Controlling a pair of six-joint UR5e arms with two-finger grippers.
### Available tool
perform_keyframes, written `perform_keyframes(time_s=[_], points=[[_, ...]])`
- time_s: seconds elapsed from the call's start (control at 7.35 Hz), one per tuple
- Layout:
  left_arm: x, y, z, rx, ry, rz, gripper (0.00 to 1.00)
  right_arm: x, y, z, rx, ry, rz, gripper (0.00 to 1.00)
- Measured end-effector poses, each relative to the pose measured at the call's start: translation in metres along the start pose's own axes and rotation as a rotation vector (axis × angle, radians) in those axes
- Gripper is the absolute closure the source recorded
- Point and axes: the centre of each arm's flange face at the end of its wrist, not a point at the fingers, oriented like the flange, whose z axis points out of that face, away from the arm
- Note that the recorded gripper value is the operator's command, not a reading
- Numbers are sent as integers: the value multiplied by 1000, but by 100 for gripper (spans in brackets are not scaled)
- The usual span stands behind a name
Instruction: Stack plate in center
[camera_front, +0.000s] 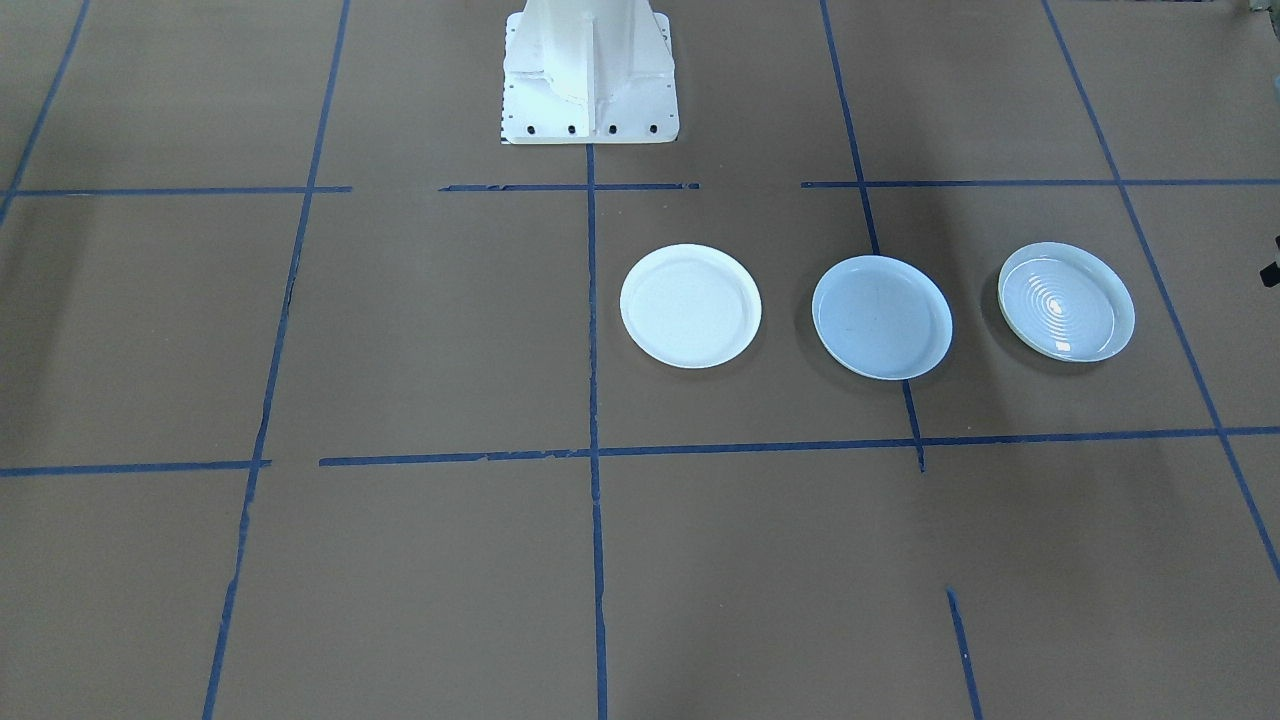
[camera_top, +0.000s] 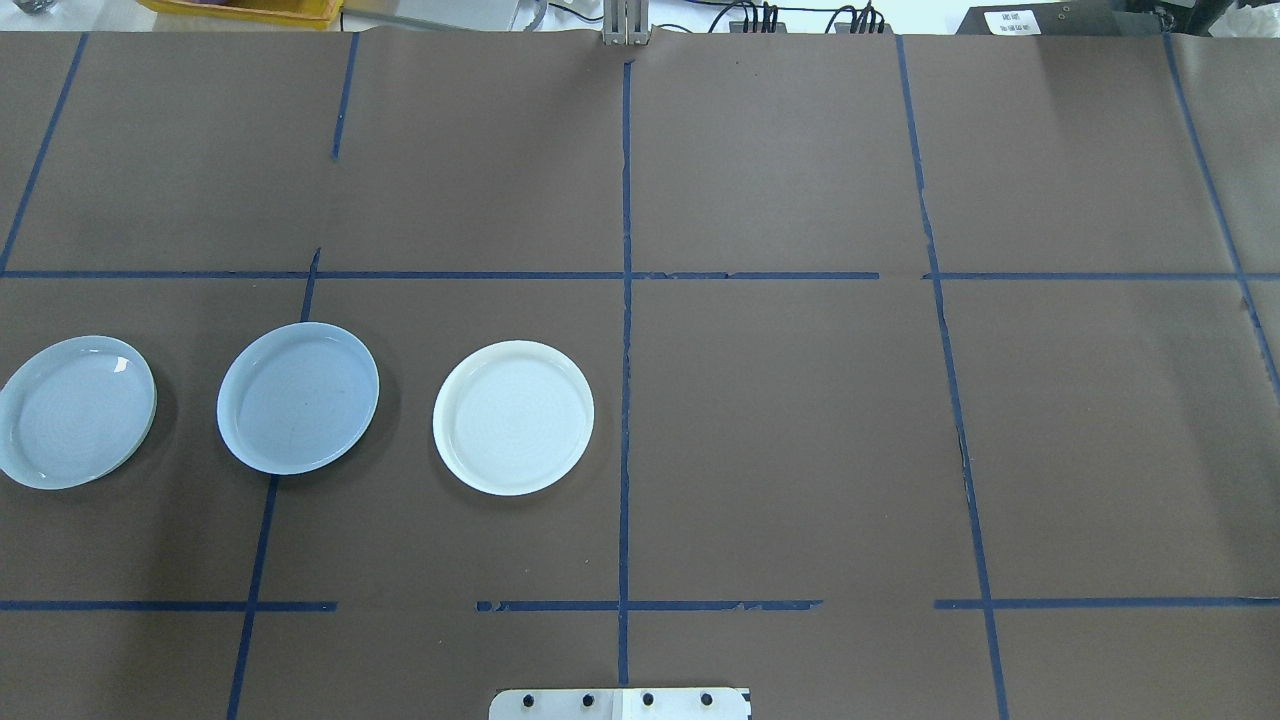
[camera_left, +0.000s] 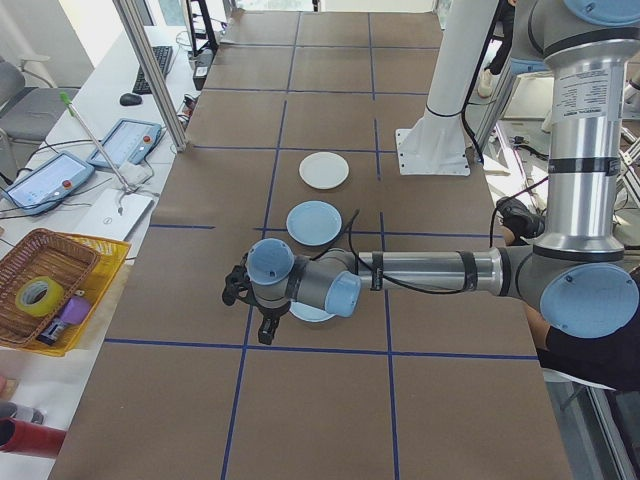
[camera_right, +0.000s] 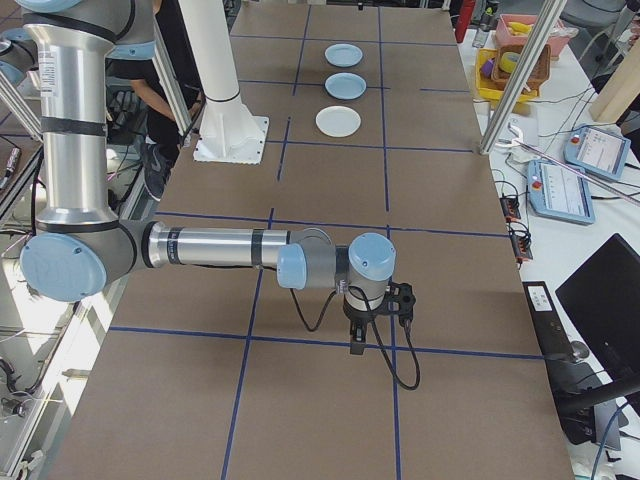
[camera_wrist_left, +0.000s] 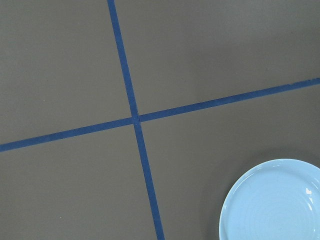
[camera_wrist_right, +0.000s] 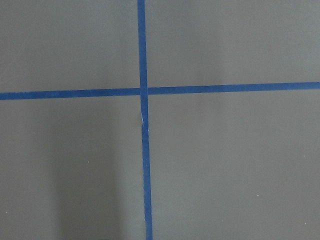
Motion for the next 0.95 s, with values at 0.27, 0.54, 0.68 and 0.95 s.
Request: perform_keyframes(time_s=[0.27,0.54,0.68,0.95], points=[[12,27,43,27,31,-54,0,0,0,0,0,0,1,0],[24,43,81,34,32,-102,3,0,0,0,0,0,0,0],[26,49,96,34,37,-116,3,0,0,0,0,1,0,0],[33,58,116,22,53,-127,6,0,0,0,0,1,1,0]])
